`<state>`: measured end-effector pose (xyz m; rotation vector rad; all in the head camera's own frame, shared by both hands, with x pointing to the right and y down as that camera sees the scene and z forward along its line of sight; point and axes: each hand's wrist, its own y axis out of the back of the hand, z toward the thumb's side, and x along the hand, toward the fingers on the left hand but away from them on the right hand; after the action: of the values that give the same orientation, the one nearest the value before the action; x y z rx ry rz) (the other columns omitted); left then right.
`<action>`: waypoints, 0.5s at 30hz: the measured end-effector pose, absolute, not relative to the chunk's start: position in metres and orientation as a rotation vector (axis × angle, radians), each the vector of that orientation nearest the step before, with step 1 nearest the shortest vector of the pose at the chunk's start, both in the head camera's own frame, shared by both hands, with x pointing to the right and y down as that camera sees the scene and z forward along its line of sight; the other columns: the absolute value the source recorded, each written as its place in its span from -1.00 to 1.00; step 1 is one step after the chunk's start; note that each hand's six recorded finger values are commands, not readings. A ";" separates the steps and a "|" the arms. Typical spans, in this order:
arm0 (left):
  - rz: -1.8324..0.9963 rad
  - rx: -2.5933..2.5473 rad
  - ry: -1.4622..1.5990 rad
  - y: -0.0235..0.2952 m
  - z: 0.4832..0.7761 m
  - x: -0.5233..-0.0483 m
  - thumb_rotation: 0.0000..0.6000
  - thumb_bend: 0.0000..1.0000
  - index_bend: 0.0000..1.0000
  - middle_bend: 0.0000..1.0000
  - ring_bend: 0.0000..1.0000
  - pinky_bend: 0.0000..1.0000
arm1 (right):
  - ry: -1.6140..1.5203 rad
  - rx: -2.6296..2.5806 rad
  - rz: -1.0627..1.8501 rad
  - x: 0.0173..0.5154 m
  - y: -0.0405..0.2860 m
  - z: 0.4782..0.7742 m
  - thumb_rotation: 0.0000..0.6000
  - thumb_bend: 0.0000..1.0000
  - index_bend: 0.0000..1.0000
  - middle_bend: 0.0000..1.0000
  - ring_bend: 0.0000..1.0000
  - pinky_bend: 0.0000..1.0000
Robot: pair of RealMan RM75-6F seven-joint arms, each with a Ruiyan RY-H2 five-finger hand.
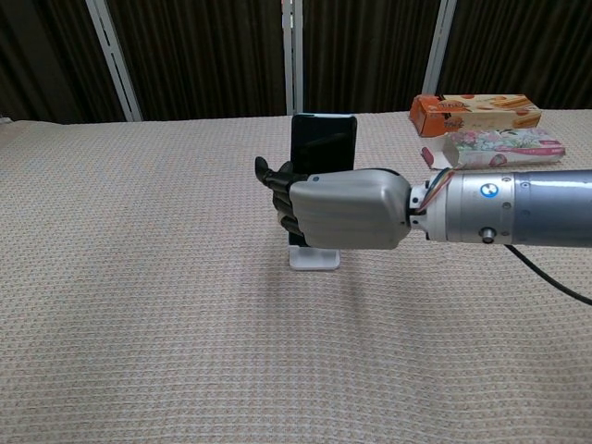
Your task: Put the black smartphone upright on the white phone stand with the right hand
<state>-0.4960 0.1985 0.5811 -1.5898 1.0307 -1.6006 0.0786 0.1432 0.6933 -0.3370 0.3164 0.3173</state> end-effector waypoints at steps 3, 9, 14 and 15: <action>-1.601 -1.590 1.030 0.198 0.581 -0.496 1.00 -1.00 -1.00 -1.00 -1.00 -1.00 | 0.314 -0.340 0.317 0.077 0.145 0.694 1.00 -0.55 -0.38 -0.28 -0.35 -0.62; -1.602 -1.589 1.030 0.199 0.582 -0.496 1.00 -1.00 -1.00 -1.00 -1.00 -1.00 | 0.300 -0.344 0.321 0.074 0.147 0.693 1.00 -0.58 -0.83 -0.58 -0.39 -0.62; -1.602 -1.588 1.031 0.199 0.581 -0.496 1.00 -1.00 -1.00 -1.00 -1.00 -1.00 | 0.280 -0.351 0.324 0.071 0.147 0.690 1.00 -0.59 -0.91 -0.67 -0.39 -0.62; -1.601 -1.588 1.031 0.199 0.581 -0.496 1.00 -1.00 -1.00 -1.00 -1.00 -1.00 | 0.279 -0.351 0.325 0.071 0.147 0.689 1.00 -0.59 -0.92 -0.67 -0.39 -0.62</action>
<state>-0.4962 0.1985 0.5812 -1.5882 1.0306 -1.6015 0.0708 0.1472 0.6894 -0.3506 0.2788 0.3251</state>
